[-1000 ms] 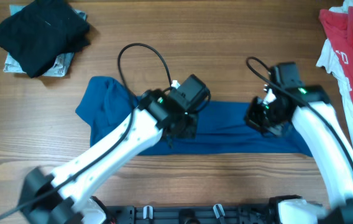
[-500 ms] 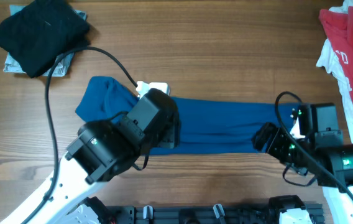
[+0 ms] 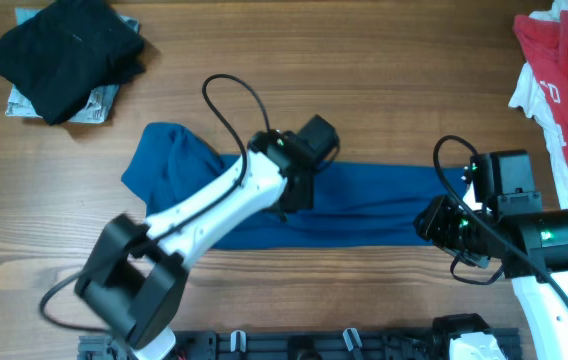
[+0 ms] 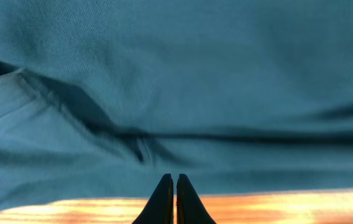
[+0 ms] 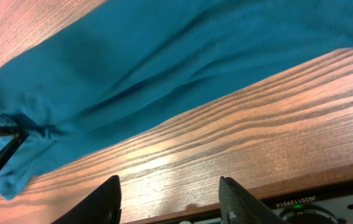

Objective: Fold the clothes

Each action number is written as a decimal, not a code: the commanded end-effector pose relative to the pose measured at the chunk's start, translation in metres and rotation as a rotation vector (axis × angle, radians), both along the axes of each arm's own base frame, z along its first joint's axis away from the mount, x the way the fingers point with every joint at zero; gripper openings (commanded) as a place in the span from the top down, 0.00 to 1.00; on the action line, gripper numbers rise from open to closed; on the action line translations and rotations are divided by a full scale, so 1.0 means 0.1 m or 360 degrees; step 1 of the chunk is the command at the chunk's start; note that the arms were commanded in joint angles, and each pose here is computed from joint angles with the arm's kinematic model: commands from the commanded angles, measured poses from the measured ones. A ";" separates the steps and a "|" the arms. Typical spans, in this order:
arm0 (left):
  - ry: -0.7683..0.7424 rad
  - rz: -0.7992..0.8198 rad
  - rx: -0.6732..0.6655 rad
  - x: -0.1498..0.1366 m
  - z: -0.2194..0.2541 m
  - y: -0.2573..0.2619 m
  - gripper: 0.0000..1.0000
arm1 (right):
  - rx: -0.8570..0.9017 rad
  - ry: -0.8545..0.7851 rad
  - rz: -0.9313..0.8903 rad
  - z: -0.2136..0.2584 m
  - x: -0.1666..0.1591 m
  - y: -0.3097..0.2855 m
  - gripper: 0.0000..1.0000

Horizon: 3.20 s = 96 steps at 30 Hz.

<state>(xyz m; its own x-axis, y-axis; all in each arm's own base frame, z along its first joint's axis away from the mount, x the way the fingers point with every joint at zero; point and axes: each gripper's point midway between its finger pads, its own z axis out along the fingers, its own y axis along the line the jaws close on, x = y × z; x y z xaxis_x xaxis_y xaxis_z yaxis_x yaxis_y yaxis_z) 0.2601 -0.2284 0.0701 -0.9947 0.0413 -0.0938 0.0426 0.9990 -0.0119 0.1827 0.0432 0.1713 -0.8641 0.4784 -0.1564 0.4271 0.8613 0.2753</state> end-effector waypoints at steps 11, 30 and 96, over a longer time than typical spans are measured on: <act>0.0321 0.0308 -0.0036 0.23 -0.89 0.68 0.96 | -0.0022 -0.0046 -0.0001 0.01 0.06 -0.02 0.50; 0.0325 0.1163 0.0325 0.15 -1.10 2.85 0.96 | -0.0166 0.0058 0.0173 -0.65 0.91 -0.05 0.09; -0.0082 0.0802 -0.0523 0.16 0.42 2.12 0.00 | 0.0024 -0.0197 -0.0214 -0.78 1.01 -1.02 0.96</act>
<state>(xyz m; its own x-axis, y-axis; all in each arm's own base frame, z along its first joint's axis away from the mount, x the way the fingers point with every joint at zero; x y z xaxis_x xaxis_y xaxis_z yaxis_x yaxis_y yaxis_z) 0.2766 -0.0178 0.1118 -0.8730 -0.4836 -0.0627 -0.4384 0.8347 -0.3332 0.2885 -0.0547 0.0990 -0.7445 0.6309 -0.2183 0.5089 0.7480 0.4261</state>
